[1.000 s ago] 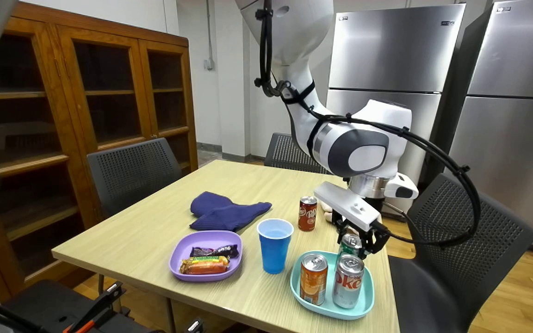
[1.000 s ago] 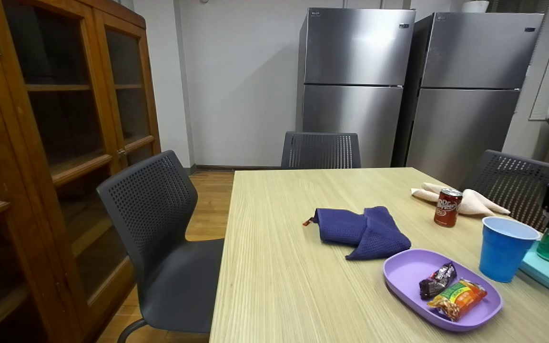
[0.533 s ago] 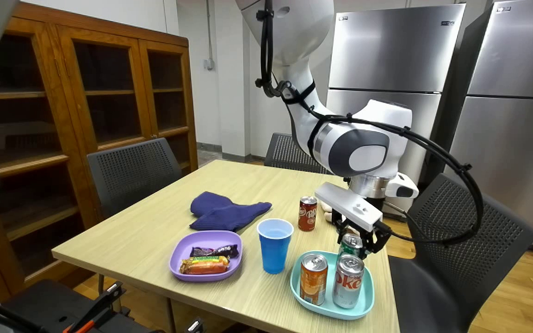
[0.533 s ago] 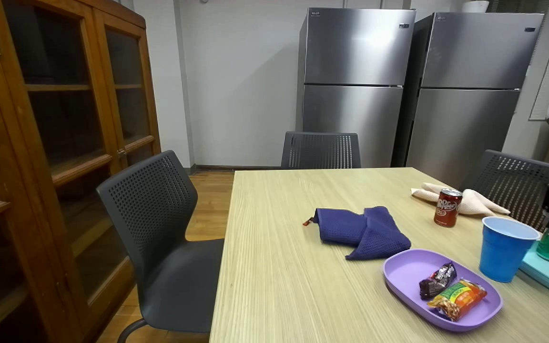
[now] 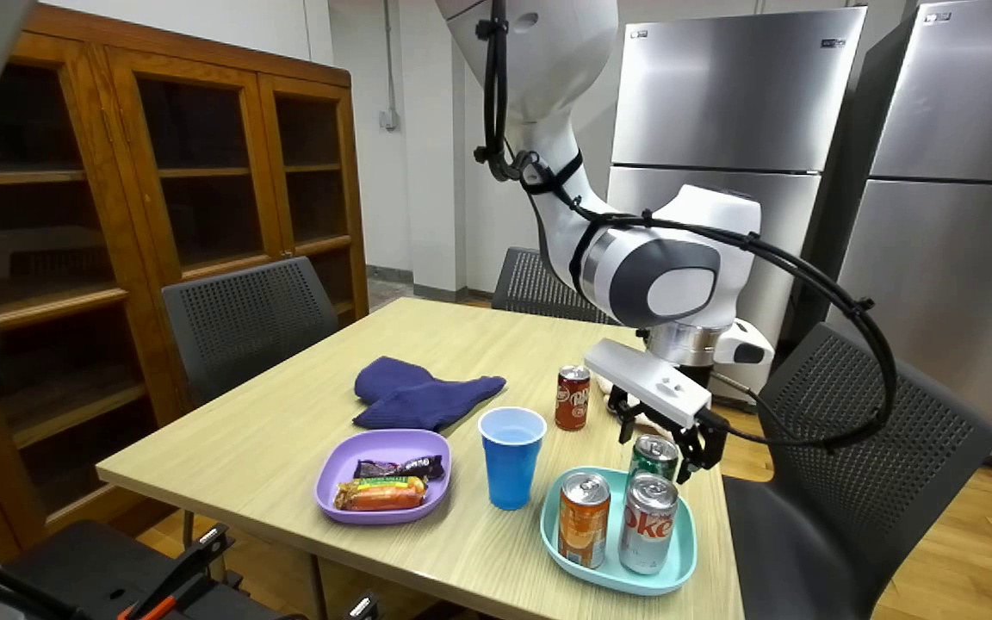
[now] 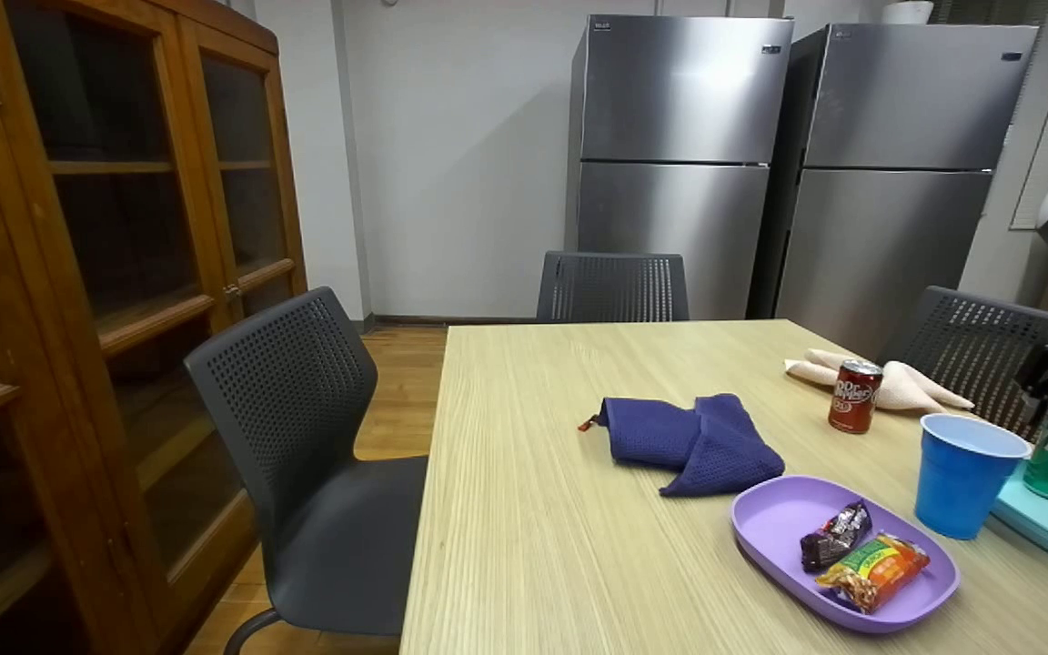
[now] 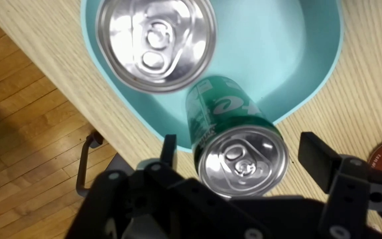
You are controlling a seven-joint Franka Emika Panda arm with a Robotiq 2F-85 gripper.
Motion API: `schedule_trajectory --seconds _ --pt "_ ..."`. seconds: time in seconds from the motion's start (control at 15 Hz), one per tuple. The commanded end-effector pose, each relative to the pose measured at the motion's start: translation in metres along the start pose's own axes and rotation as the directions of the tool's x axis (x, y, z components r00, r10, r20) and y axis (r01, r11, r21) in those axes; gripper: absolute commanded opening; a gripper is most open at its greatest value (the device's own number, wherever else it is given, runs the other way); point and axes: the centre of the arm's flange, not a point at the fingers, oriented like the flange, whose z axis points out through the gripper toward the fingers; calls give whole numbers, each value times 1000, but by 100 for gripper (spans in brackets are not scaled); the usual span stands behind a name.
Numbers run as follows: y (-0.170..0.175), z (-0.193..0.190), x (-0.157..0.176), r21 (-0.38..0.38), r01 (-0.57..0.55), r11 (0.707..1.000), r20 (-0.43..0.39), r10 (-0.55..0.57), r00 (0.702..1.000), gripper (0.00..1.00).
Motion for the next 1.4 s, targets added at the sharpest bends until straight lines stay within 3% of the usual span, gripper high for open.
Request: schedule_trajectory --seconds 0.0,0.87,1.33 --pt "-4 -10 6 9 43 999 9 -43 999 100" --pt "-18 -42 32 7 38 999 -62 -38 997 100" --pt "-69 -60 37 93 -22 995 -99 31 995 100"
